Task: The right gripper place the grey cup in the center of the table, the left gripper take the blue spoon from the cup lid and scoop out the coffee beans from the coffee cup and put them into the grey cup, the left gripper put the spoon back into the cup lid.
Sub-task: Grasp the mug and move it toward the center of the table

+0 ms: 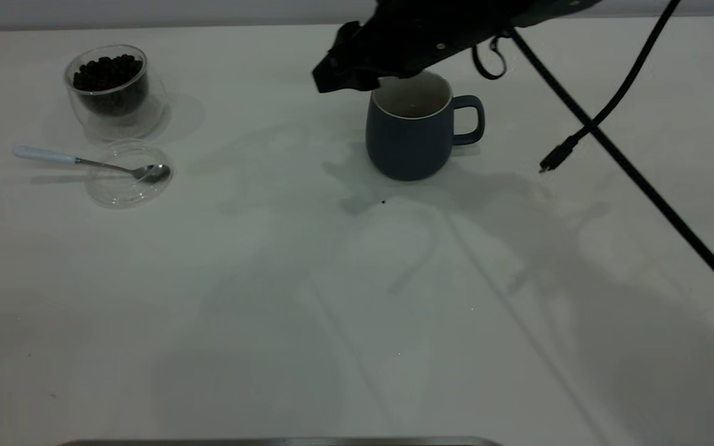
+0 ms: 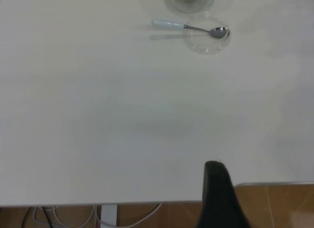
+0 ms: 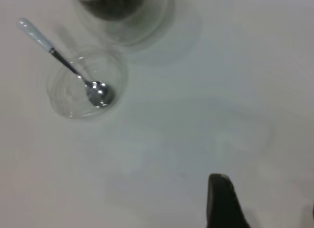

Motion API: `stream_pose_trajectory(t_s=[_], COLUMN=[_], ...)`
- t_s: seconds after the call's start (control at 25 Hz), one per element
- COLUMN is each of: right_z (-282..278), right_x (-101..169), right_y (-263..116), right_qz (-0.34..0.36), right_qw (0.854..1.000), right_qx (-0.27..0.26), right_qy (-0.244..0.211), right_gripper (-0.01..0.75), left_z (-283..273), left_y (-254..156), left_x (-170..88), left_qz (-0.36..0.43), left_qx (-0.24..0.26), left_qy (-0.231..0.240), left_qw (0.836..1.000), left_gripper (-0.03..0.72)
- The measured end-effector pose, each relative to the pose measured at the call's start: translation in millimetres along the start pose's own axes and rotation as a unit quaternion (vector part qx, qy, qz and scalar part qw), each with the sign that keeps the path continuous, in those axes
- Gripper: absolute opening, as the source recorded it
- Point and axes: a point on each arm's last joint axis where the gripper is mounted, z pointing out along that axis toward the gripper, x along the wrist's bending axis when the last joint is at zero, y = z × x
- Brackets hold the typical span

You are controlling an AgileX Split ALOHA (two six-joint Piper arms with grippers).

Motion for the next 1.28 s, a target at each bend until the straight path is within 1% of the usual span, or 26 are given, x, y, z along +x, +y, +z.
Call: stream_pose_trajectory(t_s=[0.2, 0.32, 0.48, 0.6, 0.8, 0.88, 0.96, 1.12, 1.28], right_z=[3.2, -10.0, -34.4, -41.5, -30.8, -24.5, -22.1, -17.9, -14.4], right_x=[5.9, 4.3, -18.8, -36.9, -39.4, -43.2, -46.4, -45.4, -42.7], right_y=[-1.8, 10.0, 19.9, 13.7, -2.5, -12.1, -15.6, -18.6, -18.2], right_qz=[-0.008, -0.033, -0.03, -0.018, -0.013, -0.004, 0.0, 0.014, 0.009], right_qw=[1.0, 0.999, 0.999, 0.999, 0.997, 0.997, 0.996, 0.996, 0.997], right_qx=[0.01, 0.013, 0.024, 0.042, 0.067, 0.076, 0.078, 0.076, 0.067], right_qy=[0.006, 0.007, -0.011, -0.028, -0.024, -0.03, -0.04, -0.041, -0.043], right_gripper=[0.406, 0.406, 0.406, 0.406, 0.406, 0.406, 0.406, 0.402, 0.402], left_z=[0.0, 0.0, 0.0, 0.0, 0.0, 0.0, 0.0, 0.0, 0.0], left_y=[0.0, 0.0, 0.0, 0.0, 0.0, 0.0, 0.0, 0.0, 0.0], left_x=[0.1, 0.1, 0.1, 0.1, 0.1, 0.1, 0.1, 0.1, 0.1], left_qz=[0.0, 0.0, 0.0, 0.0, 0.0, 0.0, 0.0, 0.0, 0.0], left_qx=[0.0, 0.0, 0.0, 0.0, 0.0, 0.0, 0.0, 0.0, 0.0], left_qy=[0.0, 0.0, 0.0, 0.0, 0.0, 0.0, 0.0, 0.0, 0.0], left_qw=[1.0, 1.0, 1.0, 1.0, 1.0, 1.0, 1.0, 1.0, 1.0], left_gripper=[0.532, 0.532, 0.532, 0.532, 0.532, 0.532, 0.532, 0.532, 0.532])
